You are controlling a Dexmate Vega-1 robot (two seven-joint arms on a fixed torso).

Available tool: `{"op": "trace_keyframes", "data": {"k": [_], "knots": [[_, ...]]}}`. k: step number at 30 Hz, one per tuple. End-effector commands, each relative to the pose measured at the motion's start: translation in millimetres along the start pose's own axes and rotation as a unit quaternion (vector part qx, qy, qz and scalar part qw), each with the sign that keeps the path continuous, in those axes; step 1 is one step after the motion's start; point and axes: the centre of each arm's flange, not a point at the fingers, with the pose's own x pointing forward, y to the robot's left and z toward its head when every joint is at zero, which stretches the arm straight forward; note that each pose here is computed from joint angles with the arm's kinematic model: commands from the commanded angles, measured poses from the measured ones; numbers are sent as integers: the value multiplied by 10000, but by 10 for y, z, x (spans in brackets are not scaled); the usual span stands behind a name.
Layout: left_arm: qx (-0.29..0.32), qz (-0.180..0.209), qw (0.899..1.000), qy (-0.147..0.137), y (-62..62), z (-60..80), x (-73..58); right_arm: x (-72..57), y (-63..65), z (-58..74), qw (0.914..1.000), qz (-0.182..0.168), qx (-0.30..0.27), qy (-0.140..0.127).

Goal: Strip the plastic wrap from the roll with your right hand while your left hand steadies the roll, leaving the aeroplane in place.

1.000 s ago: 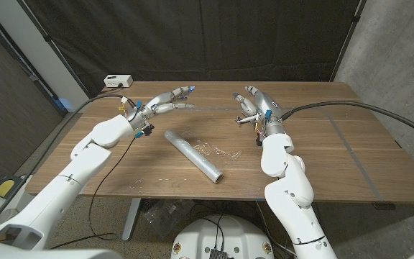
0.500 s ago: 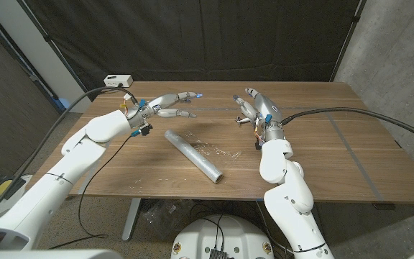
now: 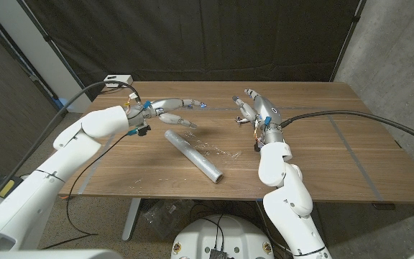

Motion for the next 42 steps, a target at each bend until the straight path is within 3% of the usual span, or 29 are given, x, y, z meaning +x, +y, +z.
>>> {"op": "trace_keyframes", "data": {"k": [1,16,23,42], "knots": [[648,-349,9968,297,-9,119,-8,-25,12,13,10000,-30,23,-24],[1408,-552,9851,819,-46,256,23,-17,27,-30,9999,-61,104,-32],[1876,-822,9724,1119,-96,337,63,1,36,-44,9999,-65,116,-52],[2373,-1222,9533,1414,-209,442,147,12,47,-92,9998,-83,185,-31]]}}
